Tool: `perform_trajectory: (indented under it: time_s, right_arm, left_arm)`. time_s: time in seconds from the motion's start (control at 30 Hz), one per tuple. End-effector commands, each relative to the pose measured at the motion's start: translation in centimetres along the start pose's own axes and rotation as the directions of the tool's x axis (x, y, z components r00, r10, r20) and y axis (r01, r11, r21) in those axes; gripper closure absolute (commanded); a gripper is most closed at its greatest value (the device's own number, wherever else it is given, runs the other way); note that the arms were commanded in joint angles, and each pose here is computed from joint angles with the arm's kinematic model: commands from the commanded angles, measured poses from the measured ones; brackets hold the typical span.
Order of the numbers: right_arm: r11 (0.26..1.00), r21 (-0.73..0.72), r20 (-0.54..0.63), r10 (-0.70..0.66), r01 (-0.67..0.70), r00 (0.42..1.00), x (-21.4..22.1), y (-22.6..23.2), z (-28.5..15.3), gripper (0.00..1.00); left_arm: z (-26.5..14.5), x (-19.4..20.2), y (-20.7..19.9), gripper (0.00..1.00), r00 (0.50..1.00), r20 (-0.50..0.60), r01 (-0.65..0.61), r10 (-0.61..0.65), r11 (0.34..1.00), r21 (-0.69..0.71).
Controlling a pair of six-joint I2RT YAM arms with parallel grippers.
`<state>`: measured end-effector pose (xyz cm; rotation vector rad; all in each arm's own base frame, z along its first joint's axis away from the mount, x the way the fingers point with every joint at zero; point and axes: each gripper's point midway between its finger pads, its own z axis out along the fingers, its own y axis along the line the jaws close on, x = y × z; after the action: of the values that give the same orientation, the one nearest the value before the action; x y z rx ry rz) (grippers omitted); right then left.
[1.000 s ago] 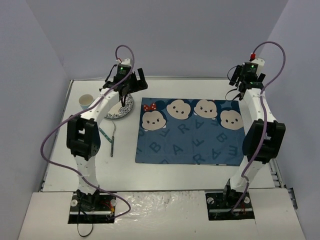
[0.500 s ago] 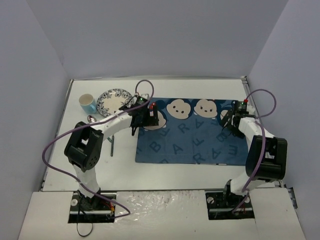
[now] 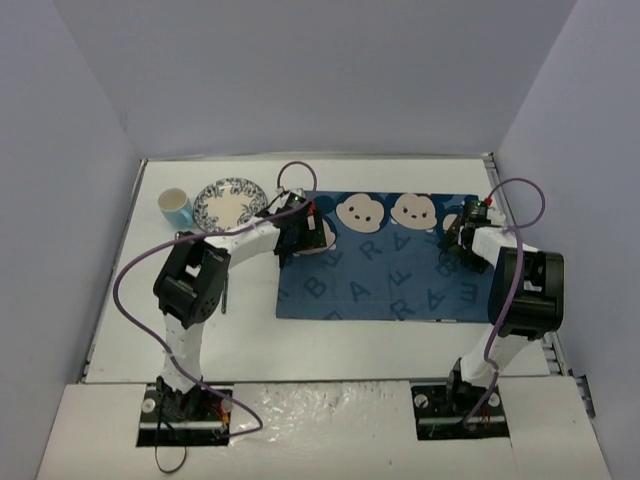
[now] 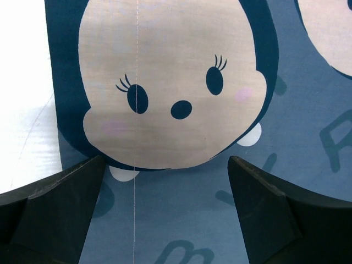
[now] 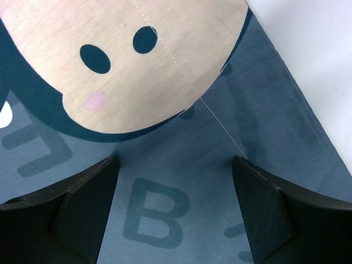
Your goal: Set the dinner table for one person
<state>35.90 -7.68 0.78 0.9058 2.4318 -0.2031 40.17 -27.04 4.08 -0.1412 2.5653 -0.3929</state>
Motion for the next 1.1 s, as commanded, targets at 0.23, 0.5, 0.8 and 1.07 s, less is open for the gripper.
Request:
perform_trajectory:
  time_s: [0.23, 0.5, 0.8, 1.07]
  right_arm:
    - [1.000, -0.007, 0.029, -0.026, 0.026, 0.999, -4.3, 1.4, 3.7, 0.19]
    - [0.999, -0.035, 0.022, -0.012, 0.012, 1.000, -4.7, 2.0, 3.6, 0.18]
    - [0.982, -0.187, 0.203, 0.028, 0.011, 0.979, -11.8, 4.6, -4.3, 0.16]
    - [0.853, -0.514, 0.374, 0.127, 0.091, 0.919, -17.3, 9.5, -18.2, 0.11]
  left_arm:
    - [2.4, 0.2, 0.2, 0.08, 0.994, -0.041, 0.102, -0.104, 0.994, -0.050]
    - [2.9, -0.9, 0.4, 0.08, 0.992, -0.034, 0.121, -0.123, 0.991, -0.055]
    - [-5.0, -8.1, -2.7, 0.03, 0.983, 0.148, 0.106, -0.113, 0.993, 0.054]
    - [-14.1, -12.5, -2.5, 0.03, 0.940, 0.290, 0.139, -0.178, 0.979, 0.151]
